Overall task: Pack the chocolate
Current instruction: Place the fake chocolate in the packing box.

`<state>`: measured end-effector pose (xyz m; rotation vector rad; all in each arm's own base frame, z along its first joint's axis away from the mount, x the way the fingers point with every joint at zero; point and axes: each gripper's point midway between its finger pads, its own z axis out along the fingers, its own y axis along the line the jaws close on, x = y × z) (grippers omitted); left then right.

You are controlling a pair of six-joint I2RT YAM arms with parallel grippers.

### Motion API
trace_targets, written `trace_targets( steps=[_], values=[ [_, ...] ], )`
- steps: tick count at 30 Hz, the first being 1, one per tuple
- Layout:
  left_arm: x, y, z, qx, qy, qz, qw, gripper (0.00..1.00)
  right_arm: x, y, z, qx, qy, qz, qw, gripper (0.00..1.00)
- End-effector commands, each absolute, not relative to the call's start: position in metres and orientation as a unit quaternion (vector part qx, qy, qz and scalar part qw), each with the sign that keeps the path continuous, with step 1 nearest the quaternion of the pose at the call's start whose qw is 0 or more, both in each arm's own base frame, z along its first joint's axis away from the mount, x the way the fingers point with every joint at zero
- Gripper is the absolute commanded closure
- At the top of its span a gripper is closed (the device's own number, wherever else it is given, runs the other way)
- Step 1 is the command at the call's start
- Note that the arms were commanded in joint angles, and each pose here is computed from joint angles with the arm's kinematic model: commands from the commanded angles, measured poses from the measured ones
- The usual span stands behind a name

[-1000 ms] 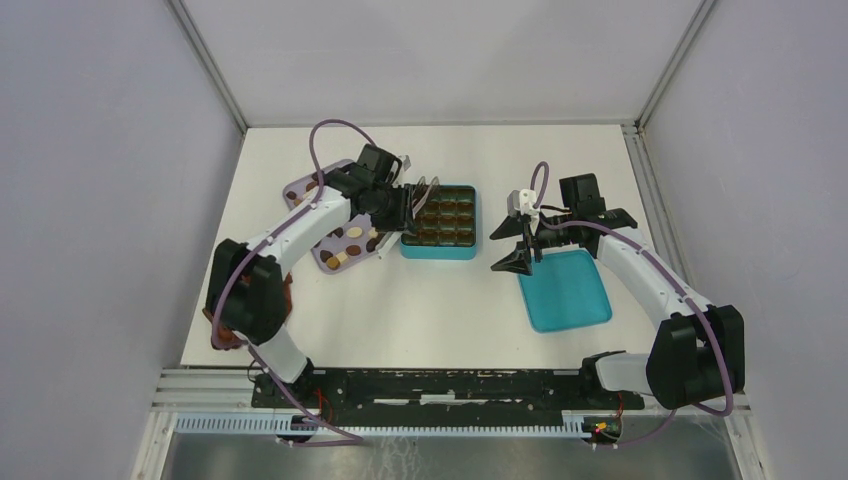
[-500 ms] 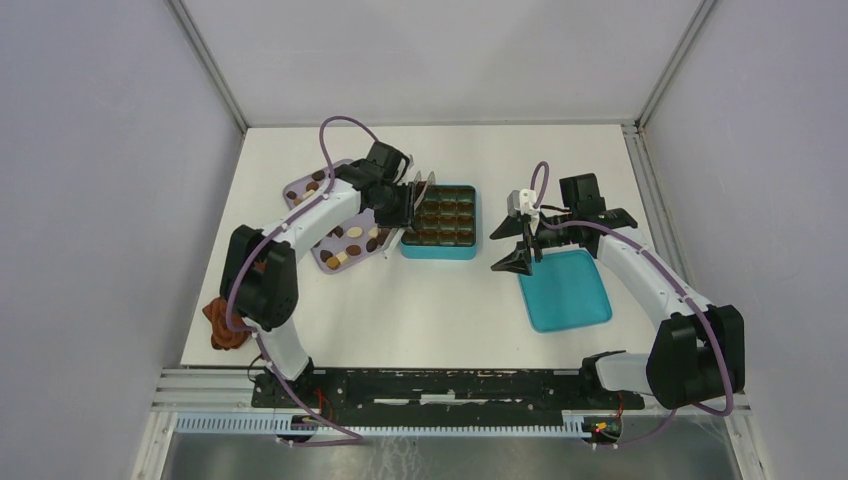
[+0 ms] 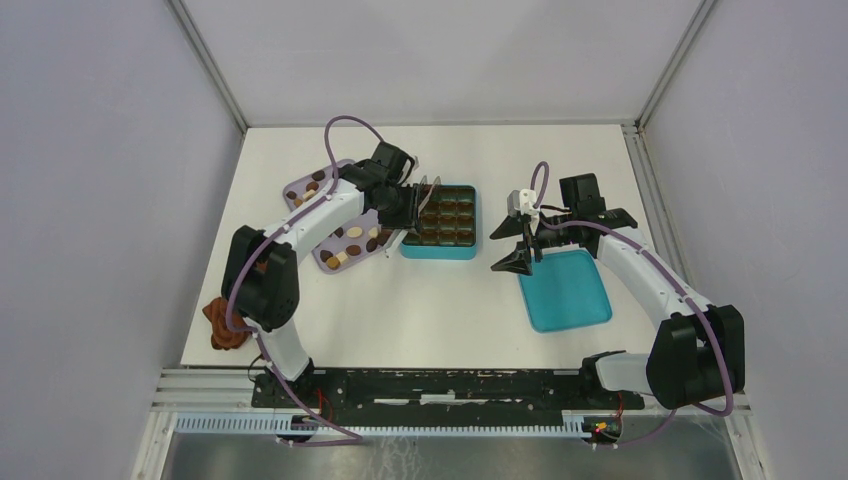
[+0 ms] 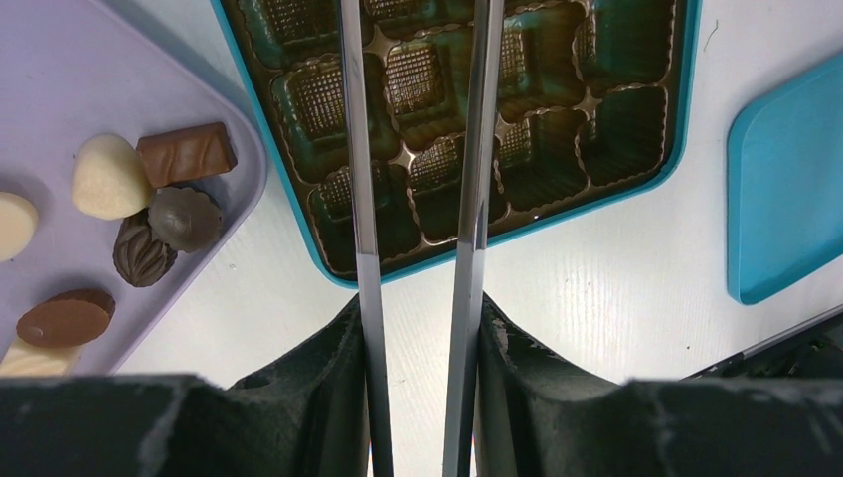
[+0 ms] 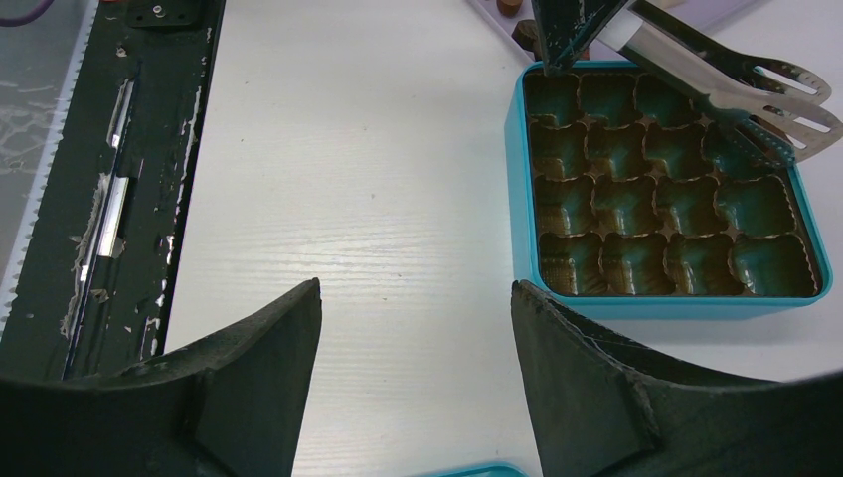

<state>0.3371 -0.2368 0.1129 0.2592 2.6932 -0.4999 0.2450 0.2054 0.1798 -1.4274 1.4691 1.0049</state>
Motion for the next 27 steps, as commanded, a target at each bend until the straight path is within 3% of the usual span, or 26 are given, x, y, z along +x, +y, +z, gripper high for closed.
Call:
trace_targets(
  steps=[1, 17, 27],
  values=[
    [0.345, -0.241, 0.141, 0.095, 0.950, -0.189, 0.228, 0.66, 0.250, 0.208, 0.197, -0.580, 0.566, 0.388, 0.439, 0.24],
    [0.349, -0.242, 0.138, 0.096, 0.952, -0.182, 0.225, 0.53, 0.250, 0.208, 0.196, -0.580, 0.566, 0.389, 0.438, 0.24],
    [0.351, -0.240, 0.151, 0.095, 0.949, -0.181, 0.239, 0.54, 0.250, 0.208, 0.196, -0.580, 0.566, 0.390, 0.437, 0.24]
  ],
)
